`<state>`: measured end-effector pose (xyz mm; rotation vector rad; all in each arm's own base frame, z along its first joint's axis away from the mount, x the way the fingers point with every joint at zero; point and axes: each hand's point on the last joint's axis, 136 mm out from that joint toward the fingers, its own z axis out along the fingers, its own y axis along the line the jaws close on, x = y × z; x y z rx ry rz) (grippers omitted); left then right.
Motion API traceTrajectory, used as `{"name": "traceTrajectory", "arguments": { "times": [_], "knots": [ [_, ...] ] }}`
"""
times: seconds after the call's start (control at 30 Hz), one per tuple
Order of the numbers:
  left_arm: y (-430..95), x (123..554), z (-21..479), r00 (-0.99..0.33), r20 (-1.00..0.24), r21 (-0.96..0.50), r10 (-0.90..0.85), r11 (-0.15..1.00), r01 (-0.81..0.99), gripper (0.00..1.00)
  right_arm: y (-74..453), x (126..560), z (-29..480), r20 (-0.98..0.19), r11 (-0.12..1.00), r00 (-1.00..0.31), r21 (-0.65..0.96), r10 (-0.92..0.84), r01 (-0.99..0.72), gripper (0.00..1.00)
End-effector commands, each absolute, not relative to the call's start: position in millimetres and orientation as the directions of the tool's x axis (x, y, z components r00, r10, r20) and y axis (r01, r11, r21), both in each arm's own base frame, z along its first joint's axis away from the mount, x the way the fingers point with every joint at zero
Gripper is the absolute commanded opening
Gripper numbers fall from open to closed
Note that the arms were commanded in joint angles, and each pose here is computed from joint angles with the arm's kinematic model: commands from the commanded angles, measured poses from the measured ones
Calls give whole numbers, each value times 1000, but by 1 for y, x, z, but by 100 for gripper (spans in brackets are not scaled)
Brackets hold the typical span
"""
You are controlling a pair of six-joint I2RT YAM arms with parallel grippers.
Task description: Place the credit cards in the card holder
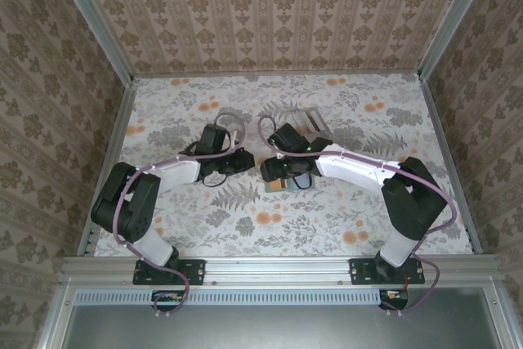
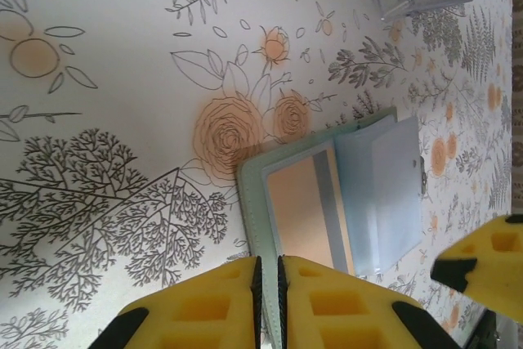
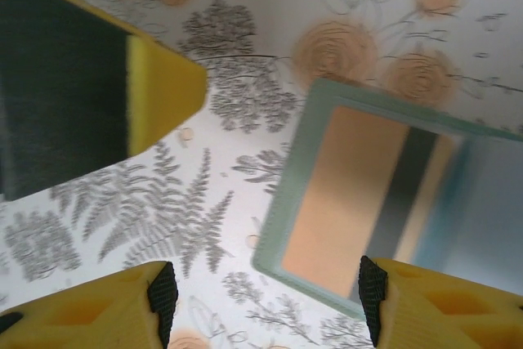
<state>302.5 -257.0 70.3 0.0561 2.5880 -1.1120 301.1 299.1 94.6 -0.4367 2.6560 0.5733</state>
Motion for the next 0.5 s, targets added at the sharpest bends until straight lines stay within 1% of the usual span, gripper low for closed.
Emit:
{"name": "traceTrajectory", "arguments": {
  "times": [0.0, 0.1, 0.17, 0.3, 0.47],
  "knots": [
    [-254, 304, 81, -940, -319, -717, -120, 679, 157, 16, 300, 300, 103, -435, 853, -878, 365, -199, -374, 63],
    [-255, 303, 80, -941, -319, -718, -114, 677, 161, 16, 254, 316, 105, -456, 931, -883, 263, -111, -252, 62],
    [-256, 302, 81, -942, -317, -722, -111, 672, 164, 17, 230, 318, 102, -443, 949, -893, 242, -78, -202, 61],
    [-257, 301, 82, -938, -333, -710, -95, 680, 183, 18, 204, 309, 88, -382, 962, -922, 226, -59, -155, 62],
    [-259, 301, 81, -938, -333, -708, -92, 682, 185, 18, 200, 295, 67, -299, 941, -954, 322, -2, -102, 62]
  ]
}}
